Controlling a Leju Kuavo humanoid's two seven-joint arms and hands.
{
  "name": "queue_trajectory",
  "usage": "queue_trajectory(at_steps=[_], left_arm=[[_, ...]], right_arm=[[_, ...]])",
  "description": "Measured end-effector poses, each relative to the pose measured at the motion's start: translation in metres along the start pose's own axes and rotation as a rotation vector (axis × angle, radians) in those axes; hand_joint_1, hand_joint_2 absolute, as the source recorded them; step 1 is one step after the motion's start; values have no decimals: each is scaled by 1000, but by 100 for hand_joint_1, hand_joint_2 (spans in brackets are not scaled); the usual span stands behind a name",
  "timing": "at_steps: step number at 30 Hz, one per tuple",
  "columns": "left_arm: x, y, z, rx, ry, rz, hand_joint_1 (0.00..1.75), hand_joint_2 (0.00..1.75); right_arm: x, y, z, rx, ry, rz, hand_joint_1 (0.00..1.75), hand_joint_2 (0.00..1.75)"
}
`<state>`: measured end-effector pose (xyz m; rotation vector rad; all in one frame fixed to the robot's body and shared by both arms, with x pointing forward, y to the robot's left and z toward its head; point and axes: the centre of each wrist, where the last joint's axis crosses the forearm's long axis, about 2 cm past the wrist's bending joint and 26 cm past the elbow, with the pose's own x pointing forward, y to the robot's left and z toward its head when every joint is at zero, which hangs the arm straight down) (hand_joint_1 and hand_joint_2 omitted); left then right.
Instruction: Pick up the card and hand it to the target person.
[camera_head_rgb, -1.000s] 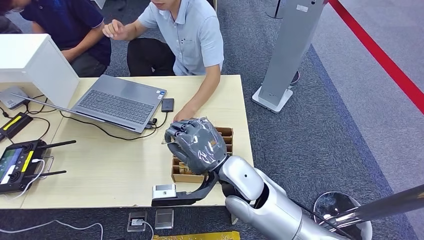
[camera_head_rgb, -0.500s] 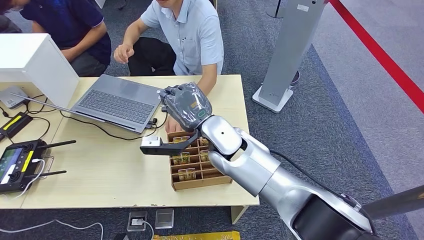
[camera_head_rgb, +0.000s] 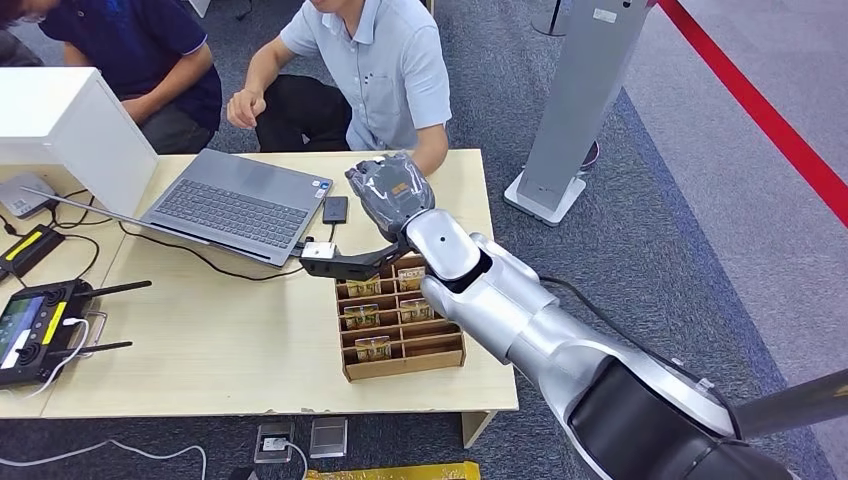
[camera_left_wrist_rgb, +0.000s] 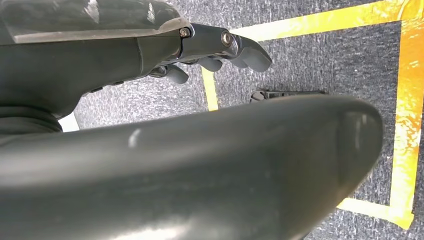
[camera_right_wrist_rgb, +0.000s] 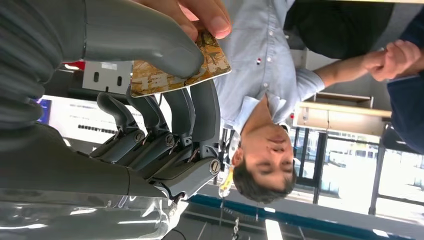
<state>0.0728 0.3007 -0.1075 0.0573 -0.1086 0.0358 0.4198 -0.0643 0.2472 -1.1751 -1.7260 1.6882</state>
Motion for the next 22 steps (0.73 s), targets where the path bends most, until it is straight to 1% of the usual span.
queue_trajectory(at_steps=[2, 6, 16, 18, 22], left_arm=[[0, 0, 0, -2, -1, -1, 0, 0], [0, 0, 0, -8, -3, -2, 0, 0], [1, 1, 0, -13, -5, -26, 0, 0], [1, 1, 0, -12, -4, -26, 0, 0], [0, 1, 0, -9, -3, -24, 0, 0]], right_arm=[[-1, 1, -1, 10, 2, 8, 159, 175], [-2, 4, 0, 25, 5, 17, 0, 175], [-4, 8, 0, 3, 20, 6, 0, 175], [-6, 7, 0, -21, 29, -8, 0, 175], [-10, 5, 0, -112, 58, -67, 0, 175]])
